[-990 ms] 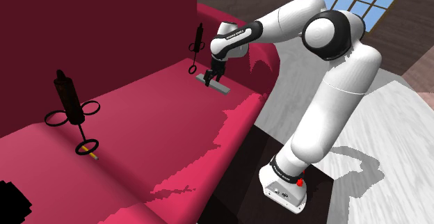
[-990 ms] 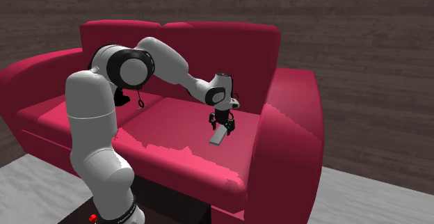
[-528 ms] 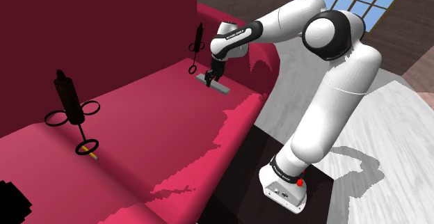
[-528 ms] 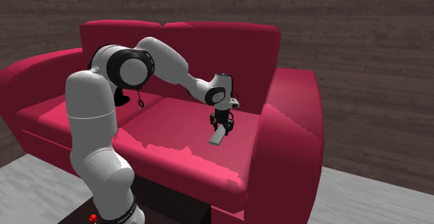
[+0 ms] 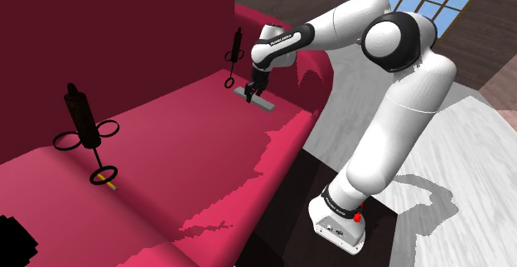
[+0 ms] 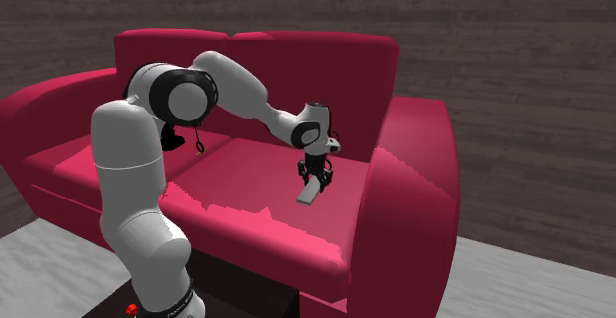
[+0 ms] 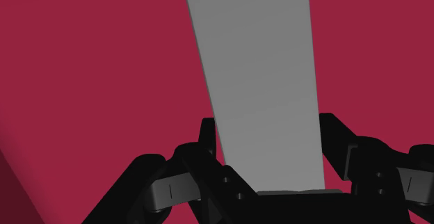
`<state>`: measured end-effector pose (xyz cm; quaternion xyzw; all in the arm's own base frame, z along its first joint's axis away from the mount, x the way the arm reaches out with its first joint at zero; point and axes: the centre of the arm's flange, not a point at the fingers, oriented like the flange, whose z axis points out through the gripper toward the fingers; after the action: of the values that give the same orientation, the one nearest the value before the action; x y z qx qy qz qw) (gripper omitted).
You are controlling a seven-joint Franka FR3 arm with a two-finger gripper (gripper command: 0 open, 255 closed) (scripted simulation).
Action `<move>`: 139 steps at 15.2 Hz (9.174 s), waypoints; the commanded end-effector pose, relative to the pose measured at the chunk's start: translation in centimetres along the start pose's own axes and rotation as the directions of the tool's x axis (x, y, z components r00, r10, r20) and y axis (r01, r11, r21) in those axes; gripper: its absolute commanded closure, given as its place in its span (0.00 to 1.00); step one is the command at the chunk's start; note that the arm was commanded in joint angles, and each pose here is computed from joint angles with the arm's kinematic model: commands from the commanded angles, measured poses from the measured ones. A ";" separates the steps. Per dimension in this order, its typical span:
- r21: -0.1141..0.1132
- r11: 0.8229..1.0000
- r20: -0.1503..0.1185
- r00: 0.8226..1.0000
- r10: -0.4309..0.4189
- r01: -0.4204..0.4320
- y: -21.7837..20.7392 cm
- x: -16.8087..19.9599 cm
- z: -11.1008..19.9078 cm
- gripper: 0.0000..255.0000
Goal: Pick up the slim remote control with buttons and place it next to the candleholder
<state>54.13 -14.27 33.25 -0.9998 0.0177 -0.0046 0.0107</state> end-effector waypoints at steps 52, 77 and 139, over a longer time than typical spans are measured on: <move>0.000 1.000 0.000 1.000 0.000 0.000 -0.7 0.3 -27.8 1.00; 0.000 1.000 0.000 1.000 0.000 0.000 -11.2 -1.9 -36.2 1.00; 0.000 1.000 0.000 1.000 0.000 0.000 -48.8 -10.6 -18.1 1.00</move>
<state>44.98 34.56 52.82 -0.9998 0.0179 -0.0041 0.0104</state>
